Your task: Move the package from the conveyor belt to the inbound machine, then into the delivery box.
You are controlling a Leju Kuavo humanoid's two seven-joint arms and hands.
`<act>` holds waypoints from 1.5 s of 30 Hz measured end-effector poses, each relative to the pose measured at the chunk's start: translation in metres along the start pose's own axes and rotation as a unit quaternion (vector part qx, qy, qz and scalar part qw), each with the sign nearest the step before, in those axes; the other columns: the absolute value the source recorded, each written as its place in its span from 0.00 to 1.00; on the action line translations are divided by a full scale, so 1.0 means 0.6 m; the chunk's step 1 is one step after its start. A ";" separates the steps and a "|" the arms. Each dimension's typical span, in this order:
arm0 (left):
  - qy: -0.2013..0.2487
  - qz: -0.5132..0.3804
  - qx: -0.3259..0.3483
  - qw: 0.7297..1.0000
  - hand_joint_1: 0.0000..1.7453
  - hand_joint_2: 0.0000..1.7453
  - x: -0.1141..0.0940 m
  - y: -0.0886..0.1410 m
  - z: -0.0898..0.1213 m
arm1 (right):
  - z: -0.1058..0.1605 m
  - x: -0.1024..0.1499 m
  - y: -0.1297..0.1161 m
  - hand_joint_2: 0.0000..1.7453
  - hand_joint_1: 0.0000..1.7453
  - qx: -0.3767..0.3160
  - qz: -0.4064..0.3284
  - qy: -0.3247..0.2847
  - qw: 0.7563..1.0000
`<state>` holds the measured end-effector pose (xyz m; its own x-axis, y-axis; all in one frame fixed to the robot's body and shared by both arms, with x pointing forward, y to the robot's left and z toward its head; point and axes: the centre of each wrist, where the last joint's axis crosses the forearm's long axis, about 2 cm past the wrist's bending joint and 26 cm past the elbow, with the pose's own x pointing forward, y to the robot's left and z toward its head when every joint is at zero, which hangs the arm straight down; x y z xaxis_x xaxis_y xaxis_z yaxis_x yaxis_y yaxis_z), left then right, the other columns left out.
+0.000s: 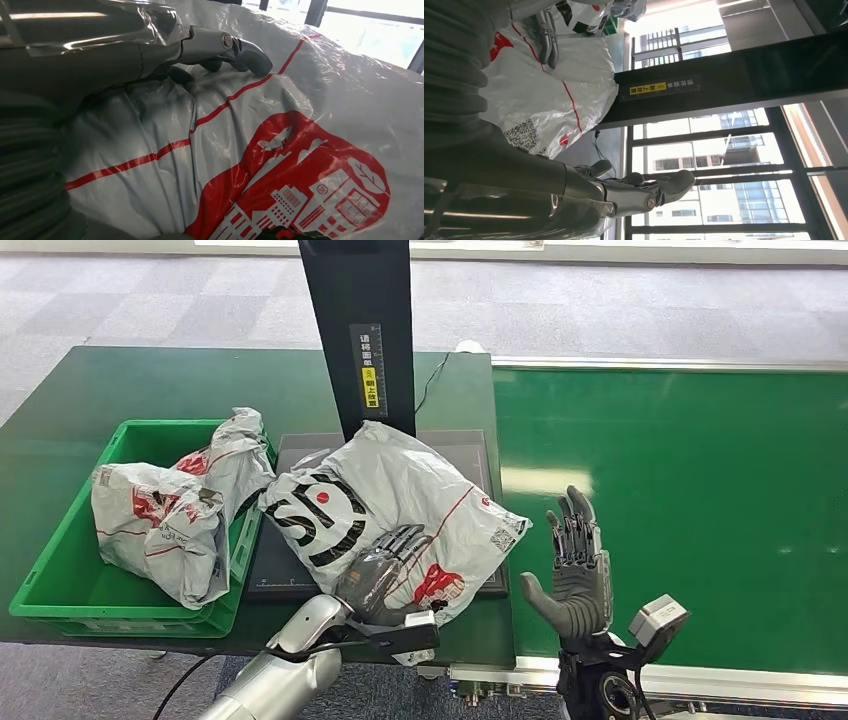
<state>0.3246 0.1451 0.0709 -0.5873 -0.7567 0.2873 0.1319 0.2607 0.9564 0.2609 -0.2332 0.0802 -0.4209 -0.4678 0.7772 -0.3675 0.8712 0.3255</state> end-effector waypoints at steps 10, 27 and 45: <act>0.007 -0.018 -0.014 1.000 1.00 1.00 -0.013 -0.008 0.011 | -0.001 0.002 -0.003 1.00 0.00 0.002 0.002 -0.001 1.000; -0.045 0.200 0.206 0.957 1.00 1.00 -0.006 0.028 0.060 | -0.002 0.001 -0.002 1.00 0.00 -0.005 0.010 0.000 1.000; -0.148 0.343 0.556 0.743 1.00 1.00 -0.019 0.261 0.183 | 0.023 -0.003 0.000 1.00 0.00 -0.031 0.019 0.017 0.999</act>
<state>0.2640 0.2604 0.2116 -0.8581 -0.0960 0.5043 -0.1638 0.9822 -0.0918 0.2503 -0.2347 0.0713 -0.4055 -0.4300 0.8066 -0.2999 0.8962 0.3270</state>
